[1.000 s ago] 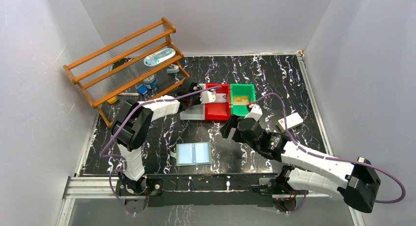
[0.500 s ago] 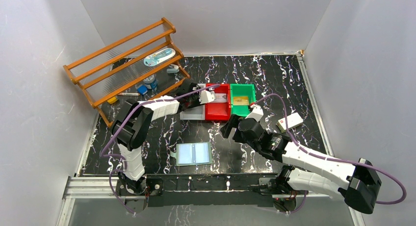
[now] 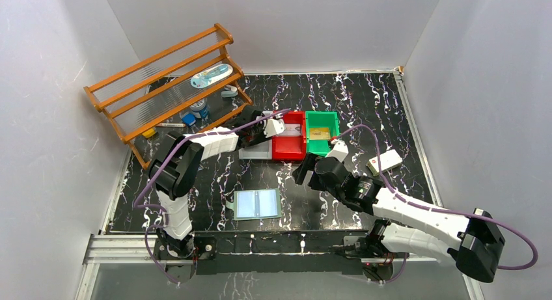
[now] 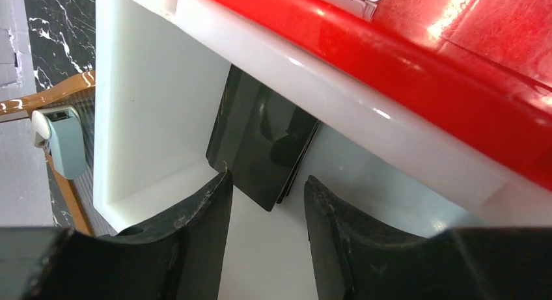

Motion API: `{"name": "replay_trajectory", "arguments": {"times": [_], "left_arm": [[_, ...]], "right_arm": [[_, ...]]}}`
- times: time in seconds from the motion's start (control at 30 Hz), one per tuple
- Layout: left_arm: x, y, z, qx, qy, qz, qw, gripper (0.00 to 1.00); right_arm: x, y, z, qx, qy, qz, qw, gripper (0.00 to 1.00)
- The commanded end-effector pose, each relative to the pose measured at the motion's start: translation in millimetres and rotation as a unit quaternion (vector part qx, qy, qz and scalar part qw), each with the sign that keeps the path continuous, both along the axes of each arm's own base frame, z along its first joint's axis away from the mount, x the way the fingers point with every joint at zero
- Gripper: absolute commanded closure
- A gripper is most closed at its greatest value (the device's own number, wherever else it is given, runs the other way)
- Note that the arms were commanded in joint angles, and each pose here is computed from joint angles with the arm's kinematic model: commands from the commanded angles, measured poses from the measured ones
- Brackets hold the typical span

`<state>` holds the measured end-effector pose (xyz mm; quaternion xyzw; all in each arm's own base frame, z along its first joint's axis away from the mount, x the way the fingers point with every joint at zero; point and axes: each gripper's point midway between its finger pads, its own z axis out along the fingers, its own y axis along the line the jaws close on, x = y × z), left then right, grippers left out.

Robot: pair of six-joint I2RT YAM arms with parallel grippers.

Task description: Take the credit cards out of the card holder

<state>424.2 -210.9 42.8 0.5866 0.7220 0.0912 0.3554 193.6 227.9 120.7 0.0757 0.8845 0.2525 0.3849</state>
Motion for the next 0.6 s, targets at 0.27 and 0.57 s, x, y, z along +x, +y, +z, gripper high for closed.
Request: {"name": "replay_trajectory", "arguments": {"times": [0.27,0.57], "left_arm": [[-1,-3,102,-0.172,-0.108,0.077,0.976,0.39],[-65,20,162,-0.349,-0.086,0.169,0.918,0.10]], "right_arm": [[4,10,16,0.025,-0.006,0.004,1.000,0.02],[-1,31,17,0.038,0.024,0.035,0.998,0.06]]}}
